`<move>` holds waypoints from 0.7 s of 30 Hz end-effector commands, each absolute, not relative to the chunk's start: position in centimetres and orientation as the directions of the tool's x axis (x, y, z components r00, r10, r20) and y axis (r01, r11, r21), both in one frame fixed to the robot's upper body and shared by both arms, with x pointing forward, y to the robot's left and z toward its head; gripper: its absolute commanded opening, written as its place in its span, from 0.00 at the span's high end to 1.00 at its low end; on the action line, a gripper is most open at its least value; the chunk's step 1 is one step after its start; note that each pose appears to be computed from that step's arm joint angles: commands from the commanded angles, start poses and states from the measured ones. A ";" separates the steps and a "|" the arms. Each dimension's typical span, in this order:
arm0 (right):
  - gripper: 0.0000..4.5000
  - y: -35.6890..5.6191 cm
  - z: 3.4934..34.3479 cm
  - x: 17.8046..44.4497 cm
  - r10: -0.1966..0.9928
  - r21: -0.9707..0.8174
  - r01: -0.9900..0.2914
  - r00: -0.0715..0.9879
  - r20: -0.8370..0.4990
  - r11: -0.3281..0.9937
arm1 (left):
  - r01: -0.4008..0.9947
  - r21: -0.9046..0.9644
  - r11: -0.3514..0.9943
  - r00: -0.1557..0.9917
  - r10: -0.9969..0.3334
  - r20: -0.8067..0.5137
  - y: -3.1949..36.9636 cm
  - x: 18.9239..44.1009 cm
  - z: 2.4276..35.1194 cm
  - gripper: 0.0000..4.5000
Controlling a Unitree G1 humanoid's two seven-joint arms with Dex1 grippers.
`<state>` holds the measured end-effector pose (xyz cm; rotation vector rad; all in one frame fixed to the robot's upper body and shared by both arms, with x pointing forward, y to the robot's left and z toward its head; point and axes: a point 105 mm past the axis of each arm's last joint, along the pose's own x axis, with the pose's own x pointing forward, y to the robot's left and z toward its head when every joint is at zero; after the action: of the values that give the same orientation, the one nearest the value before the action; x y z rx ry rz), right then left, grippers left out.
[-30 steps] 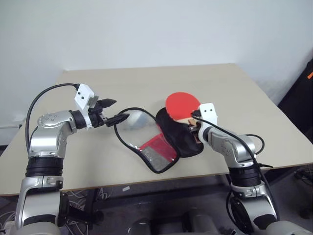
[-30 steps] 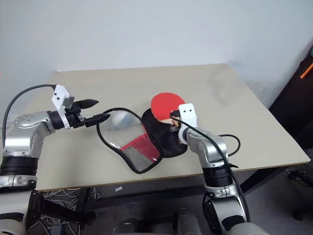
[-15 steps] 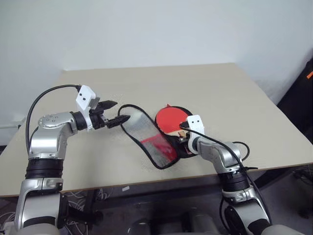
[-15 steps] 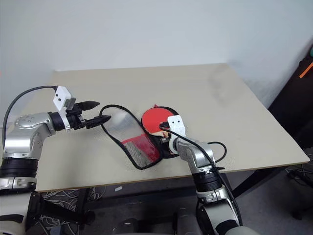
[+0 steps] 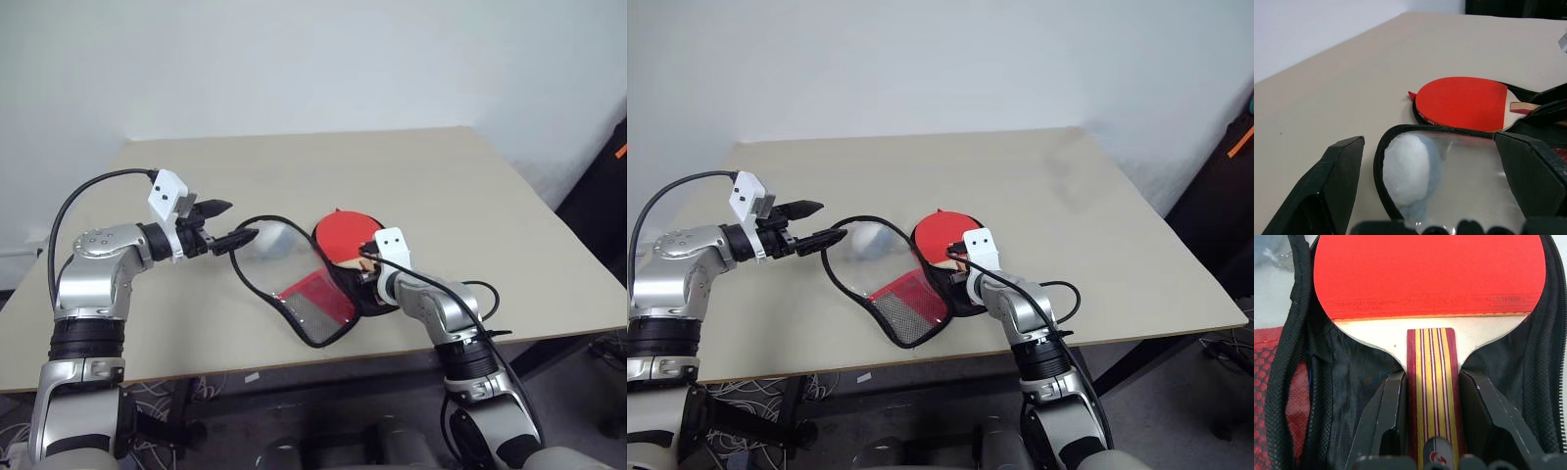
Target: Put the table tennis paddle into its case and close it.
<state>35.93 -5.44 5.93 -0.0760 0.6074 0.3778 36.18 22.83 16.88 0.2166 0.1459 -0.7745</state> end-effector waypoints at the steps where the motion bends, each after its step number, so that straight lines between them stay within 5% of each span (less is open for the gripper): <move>1: 0.73 -5.9 6.8 36.1 0.313 0.010 -0.367 0.779 -0.544 0.930 | 0.695 0.180 0.696 0.719 -0.676 -0.162 23.1 36.0 18.6 0.00; 2: 0.73 -5.9 6.8 36.1 0.312 0.010 -0.367 0.778 -0.545 0.930 | 0.695 0.180 0.696 0.719 -0.676 -0.161 23.2 36.1 18.6 0.00; 12: 0.01 -7.3 8.1 35.8 0.300 0.012 -0.348 0.789 -0.536 0.938 | 0.666 0.225 0.712 0.746 -0.647 -0.161 24.7 36.2 19.7 0.00; 21: 0.01 -10.5 18.2 34.4 0.545 0.114 -0.535 0.796 -0.265 0.837 | 0.599 0.217 0.771 0.801 -0.584 -0.135 30.1 34.7 22.3 0.00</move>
<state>34.89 -10.93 14.46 0.0294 0.4174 0.4840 34.85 29.53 20.11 0.2555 0.1337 -0.6489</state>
